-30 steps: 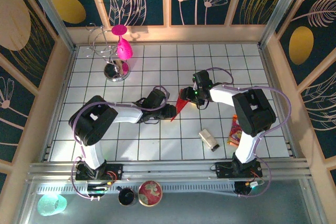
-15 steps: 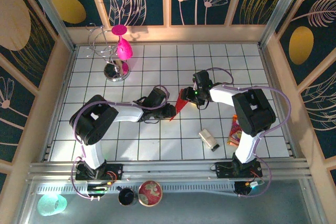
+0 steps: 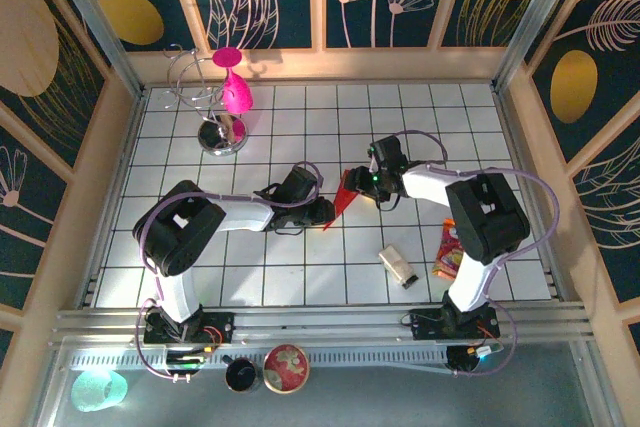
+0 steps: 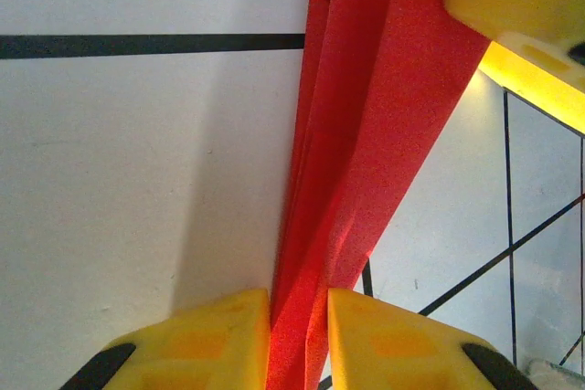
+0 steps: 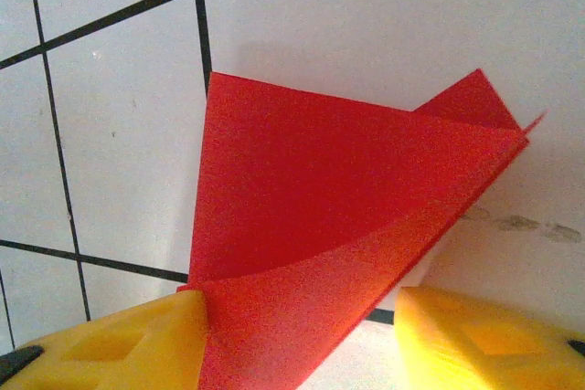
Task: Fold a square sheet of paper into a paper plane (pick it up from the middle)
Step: Fold the wing for the fifth time at the center of the table.
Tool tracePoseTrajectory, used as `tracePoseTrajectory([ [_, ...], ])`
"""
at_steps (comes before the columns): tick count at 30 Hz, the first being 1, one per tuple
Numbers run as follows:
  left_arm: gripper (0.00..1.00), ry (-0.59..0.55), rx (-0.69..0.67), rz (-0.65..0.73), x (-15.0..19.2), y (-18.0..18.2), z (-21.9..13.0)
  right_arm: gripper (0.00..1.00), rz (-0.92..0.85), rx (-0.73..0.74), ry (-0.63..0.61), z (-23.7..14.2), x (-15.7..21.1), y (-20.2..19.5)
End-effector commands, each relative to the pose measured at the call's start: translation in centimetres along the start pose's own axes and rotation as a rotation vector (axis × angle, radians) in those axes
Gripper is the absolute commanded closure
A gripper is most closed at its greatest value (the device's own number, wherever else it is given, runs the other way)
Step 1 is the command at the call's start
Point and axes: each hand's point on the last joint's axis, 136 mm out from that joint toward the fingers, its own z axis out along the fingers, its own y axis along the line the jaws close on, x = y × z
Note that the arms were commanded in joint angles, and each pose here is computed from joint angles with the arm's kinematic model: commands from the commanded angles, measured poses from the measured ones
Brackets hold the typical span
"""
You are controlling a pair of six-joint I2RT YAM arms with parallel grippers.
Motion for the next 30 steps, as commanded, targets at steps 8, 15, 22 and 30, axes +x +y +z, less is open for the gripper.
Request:
tracePoseTrajectory([
  [8,0.75,0.052,-0.135,-0.028,2.2,4.3,1.9,0.44,-0.11,-0.248,-0.089,-5.0,-0.8,4.1],
  [15,0.75,0.049,-0.135,-0.028,2.2,4.3,1.7,0.6,-0.128,-0.336,-0.01,-3.0,0.1,5.7],
  [22,0.75,0.051,-0.127,-0.029,2.2,4.1,1.7,0.65,-0.12,-0.361,0.051,-1.1,0.8,5.6],
  [30,0.75,0.052,-0.122,-0.027,2.2,4.0,1.6,0.67,-0.111,-0.356,0.082,0.3,1.2,5.2],
])
